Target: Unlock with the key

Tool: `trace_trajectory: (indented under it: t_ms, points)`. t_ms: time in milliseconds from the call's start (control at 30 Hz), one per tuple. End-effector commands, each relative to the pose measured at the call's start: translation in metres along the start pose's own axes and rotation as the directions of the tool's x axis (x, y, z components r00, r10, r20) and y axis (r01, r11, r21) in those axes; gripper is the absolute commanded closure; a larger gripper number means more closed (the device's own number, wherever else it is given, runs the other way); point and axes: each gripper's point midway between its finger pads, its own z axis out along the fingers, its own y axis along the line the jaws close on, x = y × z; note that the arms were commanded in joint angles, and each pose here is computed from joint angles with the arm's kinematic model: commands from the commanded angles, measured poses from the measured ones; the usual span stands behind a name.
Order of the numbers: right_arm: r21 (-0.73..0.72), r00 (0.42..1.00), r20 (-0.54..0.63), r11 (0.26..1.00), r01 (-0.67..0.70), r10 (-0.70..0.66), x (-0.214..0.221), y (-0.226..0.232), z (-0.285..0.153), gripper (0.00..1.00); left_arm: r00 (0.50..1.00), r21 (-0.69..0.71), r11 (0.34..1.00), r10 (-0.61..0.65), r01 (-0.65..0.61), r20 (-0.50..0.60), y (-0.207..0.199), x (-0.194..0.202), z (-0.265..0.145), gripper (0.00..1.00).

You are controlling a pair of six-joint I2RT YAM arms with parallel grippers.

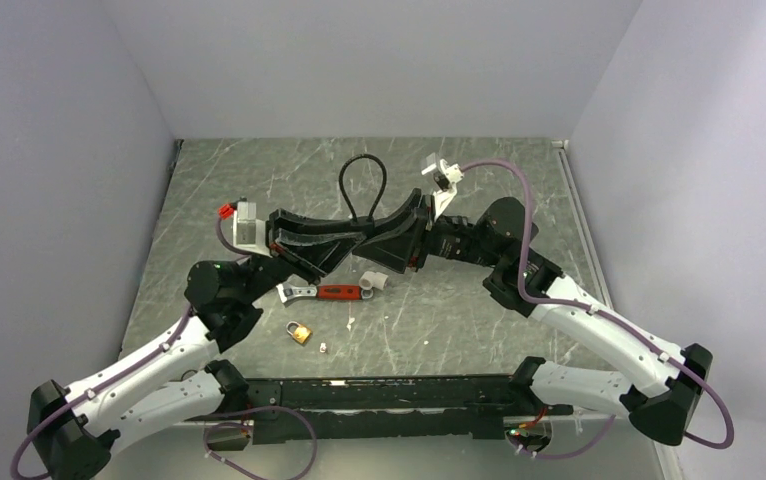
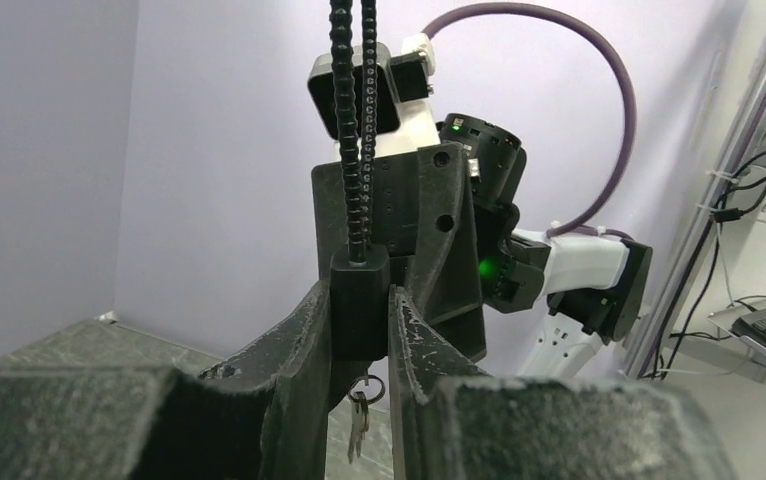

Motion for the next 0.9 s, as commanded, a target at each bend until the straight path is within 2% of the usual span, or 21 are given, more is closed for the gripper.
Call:
trace_trajectory:
  t_ms: [0, 133, 233, 467, 733, 867]
  points:
    - [-0.069, 0.987, 0.140, 0.993, 0.095, -0.084, -0.037, 0.026, -0.006, 0.59, 1.000, -0.042, 0.999, 0.004, -0.003, 0.029, 0.006, -0.004, -0.003, 1.00]
    - [-0.101, 0.985, 0.147, 0.989, 0.105, -0.090, -0.036, 0.033, -0.010, 0.51, 0.998, -0.067, 0.998, 0.011, -0.007, 0.059, 0.009, -0.011, -0.004, 1.00]
    - [-0.117, 0.983, 0.155, 0.986, 0.117, -0.098, -0.036, 0.038, -0.013, 0.51, 0.997, -0.070, 0.997, 0.017, -0.012, 0.072, 0.008, -0.016, -0.004, 1.00]
    - [-0.096, 0.986, 0.137, 0.990, 0.106, -0.093, -0.026, 0.028, -0.010, 0.64, 0.994, -0.074, 0.997, 0.012, -0.004, 0.112, 0.008, -0.025, -0.002, 1.00]
    - [-0.109, 0.990, 0.115, 0.990, 0.092, -0.080, -0.019, 0.024, -0.005, 0.64, 0.991, -0.079, 0.997, 0.013, -0.003, 0.130, 0.008, -0.030, 0.000, 1.00]
    - [-0.120, 0.993, 0.095, 0.990, 0.075, -0.063, -0.013, 0.022, -0.002, 0.59, 0.991, -0.075, 0.997, 0.018, -0.008, 0.134, 0.008, -0.032, 0.002, 1.00]
